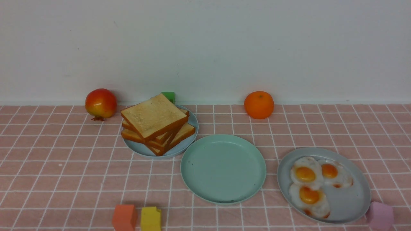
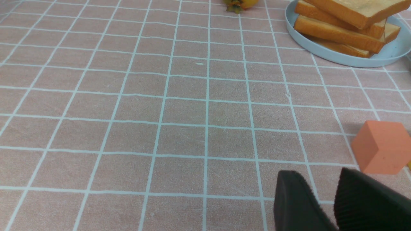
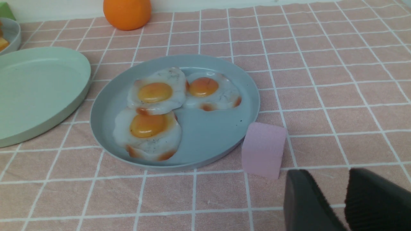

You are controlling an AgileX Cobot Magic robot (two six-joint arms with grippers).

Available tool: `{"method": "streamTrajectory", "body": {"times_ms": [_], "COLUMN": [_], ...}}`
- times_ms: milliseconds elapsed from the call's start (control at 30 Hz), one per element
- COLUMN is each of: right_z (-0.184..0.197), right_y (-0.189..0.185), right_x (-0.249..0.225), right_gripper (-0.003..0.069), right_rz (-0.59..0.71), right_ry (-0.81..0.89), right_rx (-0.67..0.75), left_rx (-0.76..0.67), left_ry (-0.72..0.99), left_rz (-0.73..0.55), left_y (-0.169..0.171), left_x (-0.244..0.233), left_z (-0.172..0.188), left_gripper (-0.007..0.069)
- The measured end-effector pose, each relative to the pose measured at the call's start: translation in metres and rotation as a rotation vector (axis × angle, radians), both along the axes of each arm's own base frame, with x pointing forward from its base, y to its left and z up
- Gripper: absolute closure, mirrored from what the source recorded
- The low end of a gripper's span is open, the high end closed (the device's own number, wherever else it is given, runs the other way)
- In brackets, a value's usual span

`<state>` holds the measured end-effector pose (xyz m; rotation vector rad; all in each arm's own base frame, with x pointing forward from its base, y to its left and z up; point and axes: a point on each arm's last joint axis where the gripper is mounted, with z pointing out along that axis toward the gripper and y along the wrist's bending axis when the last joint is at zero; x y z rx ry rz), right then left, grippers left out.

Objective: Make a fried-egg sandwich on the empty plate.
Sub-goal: Use the left arm to grab a slice of bread

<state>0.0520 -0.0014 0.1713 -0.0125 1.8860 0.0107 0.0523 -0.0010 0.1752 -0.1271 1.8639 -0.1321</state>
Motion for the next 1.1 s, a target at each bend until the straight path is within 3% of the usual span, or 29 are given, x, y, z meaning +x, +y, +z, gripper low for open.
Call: {"method": "streamTrajectory", "body": {"times_ms": [533,667,1033,1100], "right_z": [0.003,0.021,0.058,0.066], "right_y": [0.0,0.003,0.01,0.012], "right_x": [0.002,0.004,-0.002,-0.005], "right_gripper": [0.0419,0.0419,0.0419,0.0419], "right_rz": [0.006,0.041,0.118,0.139], "right_ry": [-0.052,-0.251,-0.671,-0.758], "right_rx": [-0.036,-0.024,0.002,0.049], "left_rx": [-0.038,-0.129,-0.179,-0.28], "left_ry": [-0.062,-0.181,-0.275,-0.315], "left_rz": [-0.004,-0.004,0.003,0.016], "left_y": [-0.001,-0.003,-0.002,-0.002], "left_x": [0.002,0.004,0.005,0.004], "left_z": [0.003,0.013,0.021,0.025], "left_gripper": [0.0386,0.0386,0.0386,0.0386]}}
